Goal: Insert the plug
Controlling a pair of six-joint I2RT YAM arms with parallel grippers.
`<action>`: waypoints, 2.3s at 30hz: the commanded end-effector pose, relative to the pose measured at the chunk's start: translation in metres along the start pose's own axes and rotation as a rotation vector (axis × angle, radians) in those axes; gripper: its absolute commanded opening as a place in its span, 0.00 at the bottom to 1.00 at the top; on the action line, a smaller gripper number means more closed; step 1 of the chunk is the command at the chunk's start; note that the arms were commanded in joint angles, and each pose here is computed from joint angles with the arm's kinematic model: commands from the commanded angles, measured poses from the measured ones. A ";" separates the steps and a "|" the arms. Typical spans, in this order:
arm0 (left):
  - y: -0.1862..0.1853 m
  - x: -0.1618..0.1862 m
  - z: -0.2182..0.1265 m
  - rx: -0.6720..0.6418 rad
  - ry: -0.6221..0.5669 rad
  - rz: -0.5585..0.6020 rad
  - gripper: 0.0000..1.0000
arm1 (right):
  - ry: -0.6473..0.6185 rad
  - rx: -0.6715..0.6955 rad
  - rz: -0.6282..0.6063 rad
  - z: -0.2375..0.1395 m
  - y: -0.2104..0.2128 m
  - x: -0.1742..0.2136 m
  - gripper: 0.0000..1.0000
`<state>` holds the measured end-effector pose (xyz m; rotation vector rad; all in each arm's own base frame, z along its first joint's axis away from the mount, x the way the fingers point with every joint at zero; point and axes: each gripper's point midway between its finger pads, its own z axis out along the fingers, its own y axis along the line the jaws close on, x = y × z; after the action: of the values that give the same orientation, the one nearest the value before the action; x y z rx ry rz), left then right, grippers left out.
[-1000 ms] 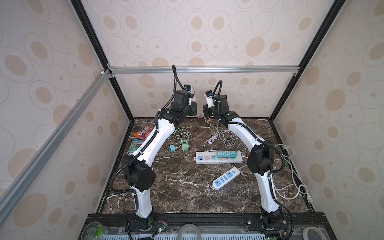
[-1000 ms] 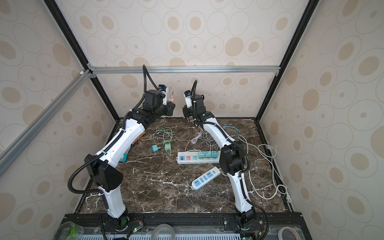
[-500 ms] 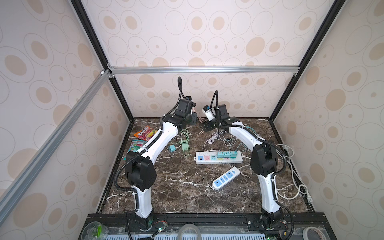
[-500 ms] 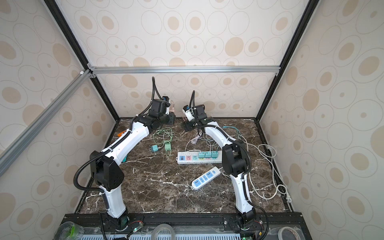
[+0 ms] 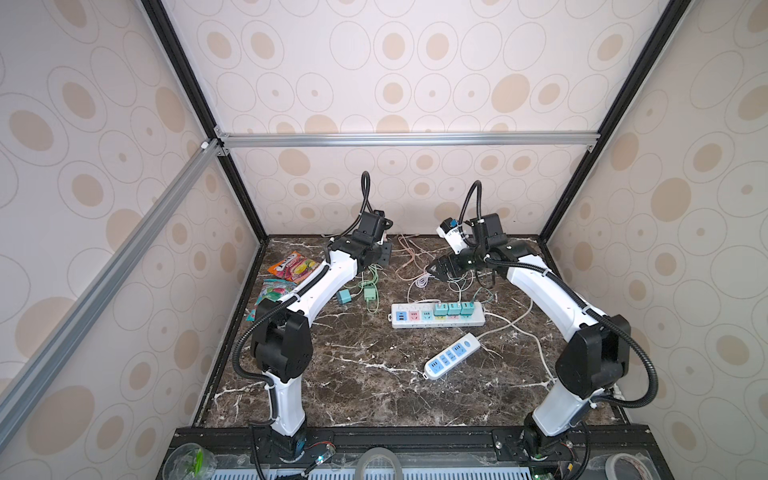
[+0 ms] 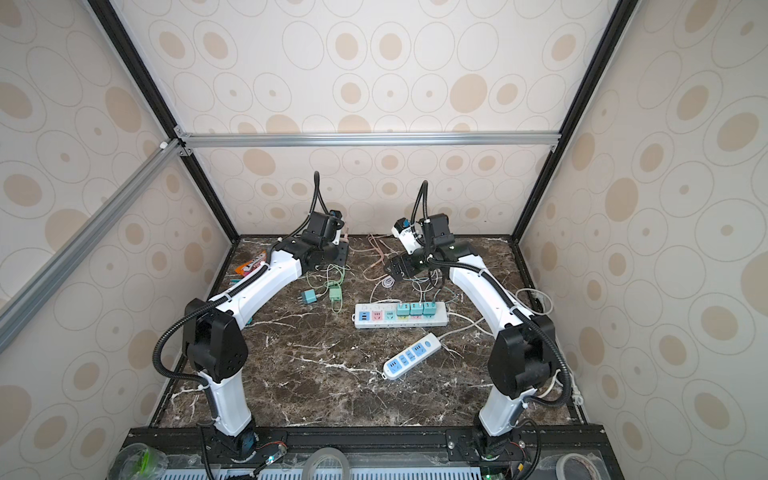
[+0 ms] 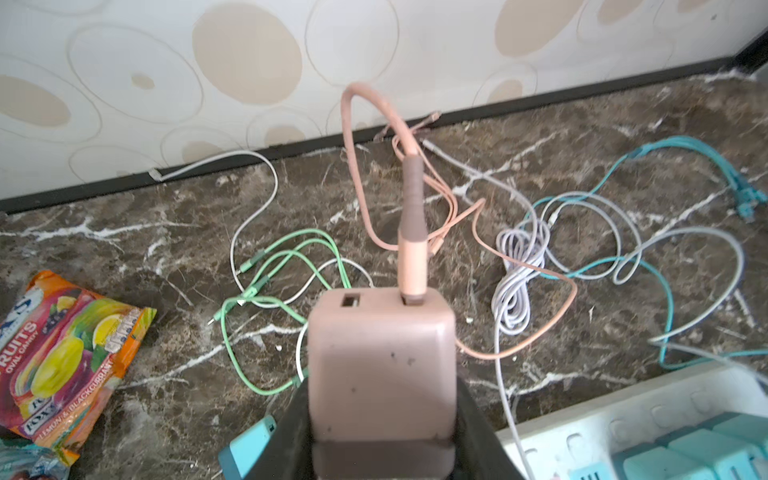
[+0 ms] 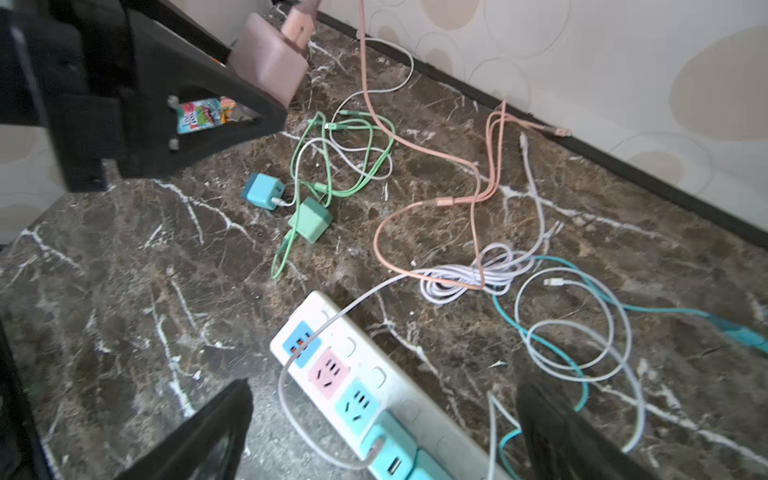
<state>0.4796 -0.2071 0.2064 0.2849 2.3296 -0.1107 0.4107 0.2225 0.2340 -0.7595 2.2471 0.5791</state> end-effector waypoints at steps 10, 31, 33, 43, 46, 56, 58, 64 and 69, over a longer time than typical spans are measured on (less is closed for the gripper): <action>-0.008 0.014 -0.035 0.095 -0.125 0.254 0.00 | 0.098 -0.327 0.260 -0.017 0.066 0.014 0.92; -0.028 0.039 -0.052 0.242 -0.250 0.447 0.00 | 0.194 -0.415 0.149 0.041 0.133 0.027 0.61; -0.032 0.039 -0.059 0.247 -0.312 0.508 0.00 | 0.189 -0.404 0.180 0.043 0.127 0.017 0.61; -0.052 0.039 -0.083 0.199 -0.548 0.740 0.00 | 0.202 -0.541 0.278 0.050 0.133 0.004 0.64; -0.057 0.046 -0.082 0.222 -0.546 0.755 0.00 | 0.210 -0.545 0.272 0.053 0.133 0.008 0.64; -0.064 0.057 -0.090 0.265 -0.586 0.808 0.00 | 0.149 -0.510 0.255 0.052 0.125 -0.006 0.61; -0.065 0.058 -0.092 0.273 -0.588 0.817 0.00 | 0.140 -0.515 0.263 0.049 0.121 -0.009 0.59; -0.069 0.059 -0.095 0.301 -0.595 0.820 0.00 | 0.137 -0.562 0.214 0.040 0.127 -0.007 0.52; -0.069 0.062 -0.094 0.300 -0.592 0.840 0.00 | 0.123 -0.573 0.221 0.041 0.127 -0.012 0.50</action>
<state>0.3589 -0.2433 0.2070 1.1532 1.5525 -0.1199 0.3554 0.3412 0.2204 -0.8048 2.3744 1.3196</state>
